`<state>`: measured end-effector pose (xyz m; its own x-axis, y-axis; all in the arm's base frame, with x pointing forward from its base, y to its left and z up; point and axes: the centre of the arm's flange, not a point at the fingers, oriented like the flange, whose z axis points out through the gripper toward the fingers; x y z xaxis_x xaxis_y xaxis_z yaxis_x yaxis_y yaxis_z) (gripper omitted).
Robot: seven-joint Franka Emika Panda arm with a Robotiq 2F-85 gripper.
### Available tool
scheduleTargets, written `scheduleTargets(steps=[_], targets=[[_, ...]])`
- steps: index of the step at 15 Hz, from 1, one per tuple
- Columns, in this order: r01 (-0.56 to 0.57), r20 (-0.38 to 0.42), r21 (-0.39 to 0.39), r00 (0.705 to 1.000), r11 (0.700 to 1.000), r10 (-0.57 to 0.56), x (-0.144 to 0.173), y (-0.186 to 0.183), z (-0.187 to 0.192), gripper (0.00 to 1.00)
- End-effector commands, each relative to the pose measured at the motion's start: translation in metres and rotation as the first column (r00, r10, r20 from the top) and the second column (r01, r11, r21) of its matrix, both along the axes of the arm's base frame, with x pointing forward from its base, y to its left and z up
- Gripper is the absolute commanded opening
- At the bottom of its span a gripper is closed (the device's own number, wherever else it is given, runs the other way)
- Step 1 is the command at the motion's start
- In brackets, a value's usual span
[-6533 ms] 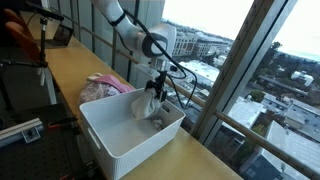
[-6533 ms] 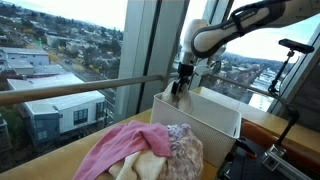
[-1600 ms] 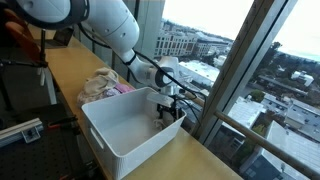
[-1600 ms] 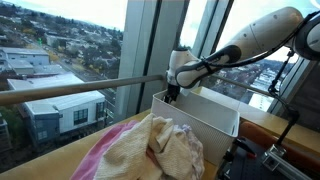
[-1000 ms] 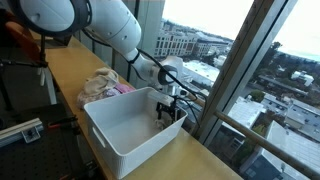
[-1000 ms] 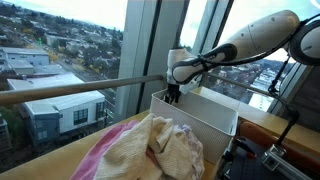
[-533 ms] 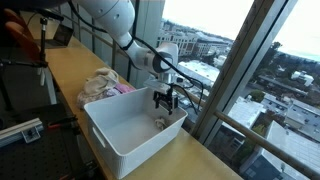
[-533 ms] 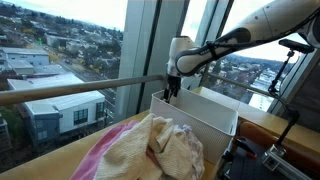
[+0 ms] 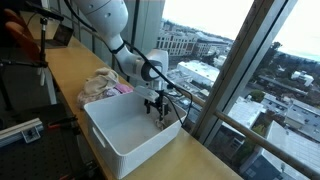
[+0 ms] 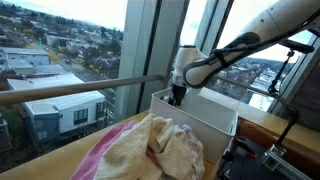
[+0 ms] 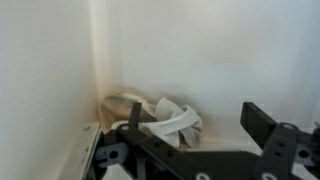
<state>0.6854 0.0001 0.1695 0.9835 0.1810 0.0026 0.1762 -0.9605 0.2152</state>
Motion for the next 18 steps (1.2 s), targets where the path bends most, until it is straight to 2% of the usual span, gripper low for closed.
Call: scheduleTargets(steps=[1,6,17,18], targets=[[-0.006,0.044,0.017,0.999,1.0,0.005,-0.006,0.001,-0.007,1.0],[-0.027,0.107,0.012,0.994,1.0,0.025,0.012,-0.006,-0.003,1.0],[-0.006,0.113,0.007,0.994,1.0,0.006,0.05,-0.027,-0.038,1.0],[-0.006,0.115,0.006,0.993,1.0,0.005,0.052,-0.028,-0.04,0.75]])
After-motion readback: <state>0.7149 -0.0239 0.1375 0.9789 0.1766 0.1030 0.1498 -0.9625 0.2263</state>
